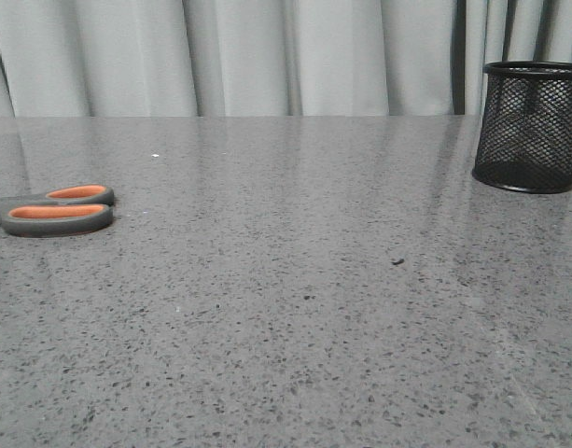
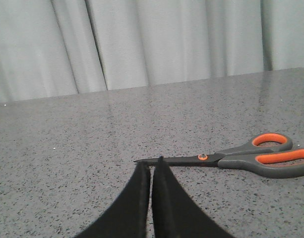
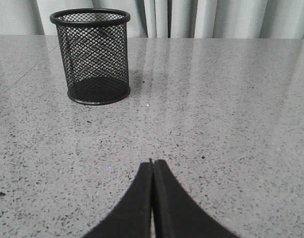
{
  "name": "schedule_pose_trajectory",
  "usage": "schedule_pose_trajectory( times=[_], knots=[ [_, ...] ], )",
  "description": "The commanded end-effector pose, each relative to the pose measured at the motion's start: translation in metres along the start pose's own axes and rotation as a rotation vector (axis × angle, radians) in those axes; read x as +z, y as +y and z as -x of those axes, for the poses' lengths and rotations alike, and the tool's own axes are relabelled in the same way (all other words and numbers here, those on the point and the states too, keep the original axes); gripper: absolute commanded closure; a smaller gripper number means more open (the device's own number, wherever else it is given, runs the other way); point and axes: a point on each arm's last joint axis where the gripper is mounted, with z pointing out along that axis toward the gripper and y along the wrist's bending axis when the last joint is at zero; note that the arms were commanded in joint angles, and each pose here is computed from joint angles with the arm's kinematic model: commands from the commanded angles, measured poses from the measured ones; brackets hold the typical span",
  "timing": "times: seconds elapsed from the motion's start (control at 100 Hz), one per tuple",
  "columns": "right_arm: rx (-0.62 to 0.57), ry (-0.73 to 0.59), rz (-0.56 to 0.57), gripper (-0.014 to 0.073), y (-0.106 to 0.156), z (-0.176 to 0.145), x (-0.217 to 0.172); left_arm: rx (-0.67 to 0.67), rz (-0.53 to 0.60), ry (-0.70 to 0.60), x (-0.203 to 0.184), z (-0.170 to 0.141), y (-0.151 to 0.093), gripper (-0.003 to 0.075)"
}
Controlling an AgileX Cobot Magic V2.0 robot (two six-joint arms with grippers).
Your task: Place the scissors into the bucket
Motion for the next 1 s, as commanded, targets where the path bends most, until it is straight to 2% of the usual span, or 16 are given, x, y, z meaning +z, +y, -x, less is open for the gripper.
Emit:
schedule_pose_trajectory(
  times=[0.0, 0.55, 0.8, 0.99],
  knots=[
    [-0.009, -0.066, -0.011, 0.0664, -0.0003, -0.0010, 0.0003, -0.011, 0.010, -0.083, -0.0016, 0.0025, 0.0004, 0.0741],
    [-0.009, -0.066, -0.011, 0.0664, -0.0003, -0.0010, 0.0003, -0.011, 0.010, -0.083, -0.0016, 0.0025, 0.0004, 0.0741],
    [-0.010, -0.140, -0.012, 0.0664, -0.0004, 0.0057, -0.0004, -0.011, 0.010, -0.083, -0.0016, 0.0025, 0.0004, 0.0741],
    [-0.010, -0.144, -0.012, 0.0664, -0.0004, 0.0061, -0.0004, -0.011, 0.010, -0.083, -0.0016, 0.0025, 0.0004, 0.0741]
  ],
)
